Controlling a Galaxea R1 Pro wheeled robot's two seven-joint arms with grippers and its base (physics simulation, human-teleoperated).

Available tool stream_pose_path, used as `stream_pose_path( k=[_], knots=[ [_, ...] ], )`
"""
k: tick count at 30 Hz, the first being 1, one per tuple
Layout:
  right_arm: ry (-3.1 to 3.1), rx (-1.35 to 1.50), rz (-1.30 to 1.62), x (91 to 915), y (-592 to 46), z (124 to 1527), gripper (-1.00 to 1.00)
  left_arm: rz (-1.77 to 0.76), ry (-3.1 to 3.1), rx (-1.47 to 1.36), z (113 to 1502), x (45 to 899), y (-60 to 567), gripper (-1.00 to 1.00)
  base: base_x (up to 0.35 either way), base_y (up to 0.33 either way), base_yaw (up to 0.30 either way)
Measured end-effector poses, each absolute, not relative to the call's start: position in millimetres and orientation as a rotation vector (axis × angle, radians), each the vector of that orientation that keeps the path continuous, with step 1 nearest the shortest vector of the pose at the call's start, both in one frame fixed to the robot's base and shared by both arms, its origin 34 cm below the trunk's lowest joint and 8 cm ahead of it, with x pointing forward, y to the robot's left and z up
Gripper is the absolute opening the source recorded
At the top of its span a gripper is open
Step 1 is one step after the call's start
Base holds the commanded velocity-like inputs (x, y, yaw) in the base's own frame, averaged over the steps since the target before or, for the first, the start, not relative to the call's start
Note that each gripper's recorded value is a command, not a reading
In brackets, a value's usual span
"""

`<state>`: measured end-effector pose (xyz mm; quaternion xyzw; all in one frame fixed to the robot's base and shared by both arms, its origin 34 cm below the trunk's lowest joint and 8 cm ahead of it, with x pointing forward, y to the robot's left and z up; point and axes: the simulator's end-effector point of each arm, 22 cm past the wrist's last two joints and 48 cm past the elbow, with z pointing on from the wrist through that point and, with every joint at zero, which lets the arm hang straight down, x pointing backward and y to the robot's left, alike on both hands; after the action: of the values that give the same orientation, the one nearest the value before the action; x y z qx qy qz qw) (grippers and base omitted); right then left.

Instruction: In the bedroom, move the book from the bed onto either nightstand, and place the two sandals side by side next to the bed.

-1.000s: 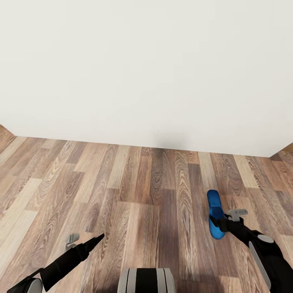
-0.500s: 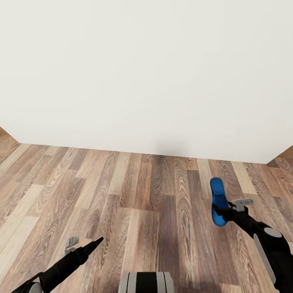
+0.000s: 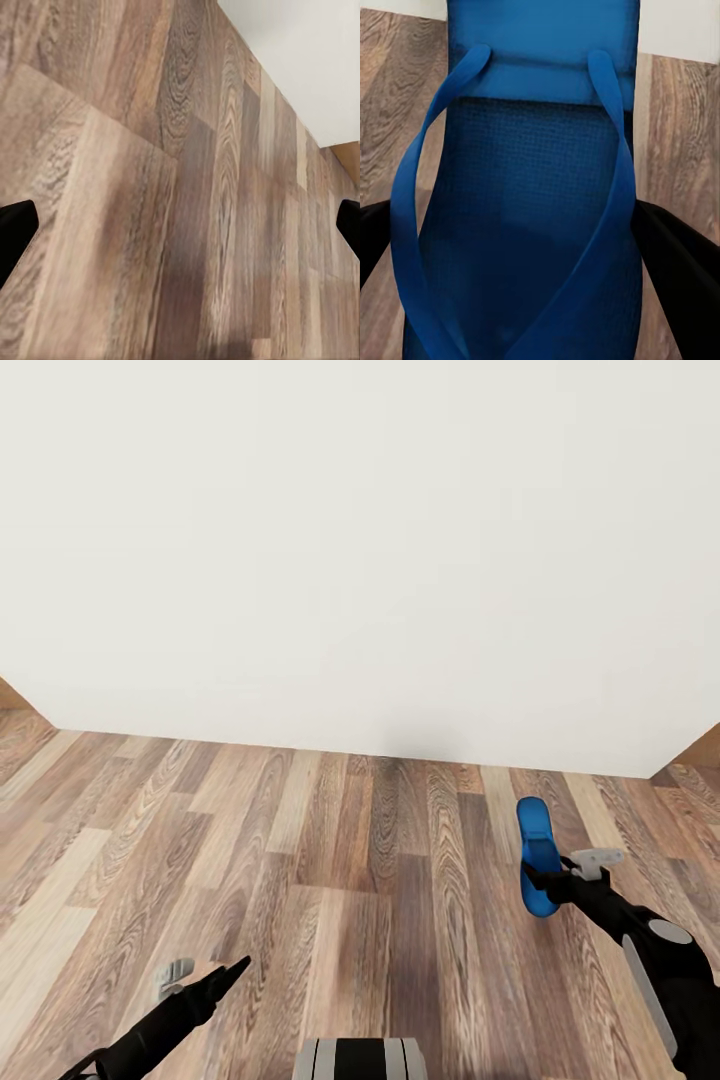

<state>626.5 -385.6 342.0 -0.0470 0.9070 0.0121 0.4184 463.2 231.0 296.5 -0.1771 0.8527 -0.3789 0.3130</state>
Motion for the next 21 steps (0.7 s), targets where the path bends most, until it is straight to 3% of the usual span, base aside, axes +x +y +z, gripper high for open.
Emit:
stream_pose_path(
  k=[12,21],
  knots=[
    [2.249,-0.108,0.037,628,-383,360,-1.00,-0.960,2.265,-0.369,306,464,227,1.00,0.000,0.000,0.000],
    [2.436,-0.014,0.071,573,-396,291,-1.00,-0.942,2.234,-0.353,316,468,231,1.00,0.000,0.000,0.000]
  ],
)
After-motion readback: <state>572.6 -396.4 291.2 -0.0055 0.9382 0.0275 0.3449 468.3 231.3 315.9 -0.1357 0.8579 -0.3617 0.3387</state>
